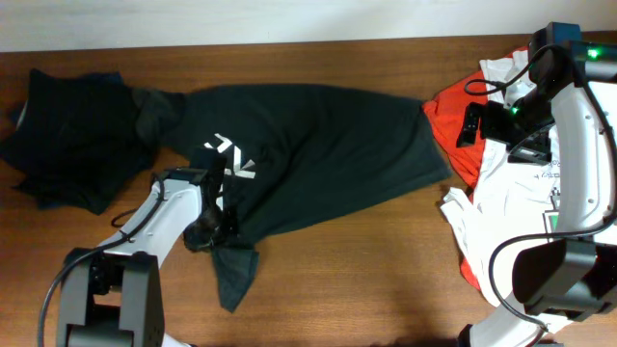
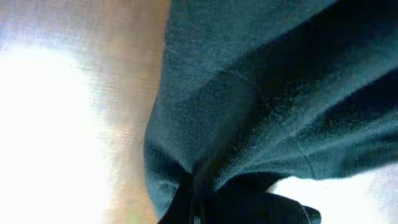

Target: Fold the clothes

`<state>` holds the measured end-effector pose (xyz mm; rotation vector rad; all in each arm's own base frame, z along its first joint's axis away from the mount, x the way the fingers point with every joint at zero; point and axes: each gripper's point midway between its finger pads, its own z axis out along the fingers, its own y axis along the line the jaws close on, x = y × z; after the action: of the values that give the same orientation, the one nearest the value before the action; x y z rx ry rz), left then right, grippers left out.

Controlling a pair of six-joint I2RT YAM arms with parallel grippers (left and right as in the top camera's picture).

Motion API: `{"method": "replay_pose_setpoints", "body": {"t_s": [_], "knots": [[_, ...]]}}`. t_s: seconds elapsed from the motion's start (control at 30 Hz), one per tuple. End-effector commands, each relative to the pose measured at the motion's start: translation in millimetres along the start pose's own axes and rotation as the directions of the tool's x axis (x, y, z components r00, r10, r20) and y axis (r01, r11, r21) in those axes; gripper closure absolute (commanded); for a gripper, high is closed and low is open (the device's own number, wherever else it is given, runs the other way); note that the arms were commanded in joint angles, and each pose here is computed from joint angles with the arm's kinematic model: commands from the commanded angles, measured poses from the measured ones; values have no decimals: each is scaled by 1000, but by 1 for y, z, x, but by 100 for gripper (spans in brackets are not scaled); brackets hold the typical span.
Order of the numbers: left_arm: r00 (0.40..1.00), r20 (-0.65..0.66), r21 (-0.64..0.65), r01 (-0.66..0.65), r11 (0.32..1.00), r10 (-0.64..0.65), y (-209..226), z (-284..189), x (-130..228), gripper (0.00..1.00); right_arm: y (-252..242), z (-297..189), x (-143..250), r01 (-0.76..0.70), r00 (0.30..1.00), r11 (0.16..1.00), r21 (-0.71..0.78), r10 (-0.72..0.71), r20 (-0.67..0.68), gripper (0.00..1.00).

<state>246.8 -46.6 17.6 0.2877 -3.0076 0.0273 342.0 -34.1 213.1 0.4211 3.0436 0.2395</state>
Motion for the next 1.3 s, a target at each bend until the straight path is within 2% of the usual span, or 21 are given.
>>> {"method": "replay_pose_setpoints", "body": {"t_s": [0.0, 0.07, 0.17, 0.2, 0.23, 0.27, 0.3, 0.4, 0.47, 0.6, 0.7, 0.87, 0.93, 1.03, 1.13, 1.2, 1.27], "knots": [[999, -19, -16, -28, 999, 27, 9, -12, 3, 100, -1, -10, 3, 3, 1000, 1000, 11, -4, 28, 1], [999, -38, -5, -27, 1000, 27, 8, -12, 7, 100, -1, -10, 3, 3, 1000, 1000, 11, -4, 28, 1], [991, -55, 122, -111, 986, 118, -13, -14, 12, 100, -1, -10, 3, 3, 1000, 1000, 11, -3, 28, 1], [989, -53, 143, -130, 981, 139, -17, -14, 12, 96, -1, -10, 3, 3, 1000, 1000, 13, -3, 28, 1], [987, -51, 153, -145, 978, 155, -18, -15, 12, 81, -3, -10, 3, 3, 1000, 1000, 19, -3, 28, 1], [985, -51, 154, -156, 976, 166, -19, -15, 13, 37, -5, -10, 3, 2, 1000, 999, 35, -3, 27, 1], [983, -49, 156, -169, 973, 179, -19, -15, 13, 28, -6, -10, 4, 1, 1000, 999, 37, -2, 25, 1], [982, -31, 134, -182, 974, 188, -14, -18, 8, 29, -6, -10, 5, 1, 1000, 999, 38, -2, 21, 1], [989, 18, 129, -150, 980, 149, -5, -28, -4, 29, -6, -10, 5, 1, 1000, 999, 38, -2, 21, 1], [989, 142, 164, 25, 986, -48, 22, -48, -37, 34, -6, -10, 5, 1, 1000, 999, 37, -2, 21, 1], [958, 194, 211, 172, 962, -214, 36, -50, -58, 38, -6, -10, 5, 1, 1000, 999, 37, -2, 21, 1], [938, 264, 281, 148, 948, -225, 27, -46, -79, 37, -6, -10, 5, 1, 1000, 999, 37, -2, 21, 1], [908, 351, 298, 123, 947, -229, 26, -51, -102, 37, -6, -10, 5, 1, 1000, 999, 37, -2, 21, 1], [864, 447, 319, 89, 944, -232, 23, -59, -130, 45, -6, -10, 5, 1, 1000, 999, 37, -2, 20, 1], [886, 406, 359, 73, 930, -226, 14, -46, -130, 52, -6, -10, 5, 1, 1000, 999, 37, -1, 20, 1], [930, 306, 399, 70, 914, -205, -1, -29, -114, 64, -6, -10, 5, 1, 1000, 999, 37, -1, 20, 1], [962, 207, 394, 86, 915, -180, -9, -13, -95, 67, -6, -10, 5, 1, 1000, 999, 37, -1, 20, 1]]}}
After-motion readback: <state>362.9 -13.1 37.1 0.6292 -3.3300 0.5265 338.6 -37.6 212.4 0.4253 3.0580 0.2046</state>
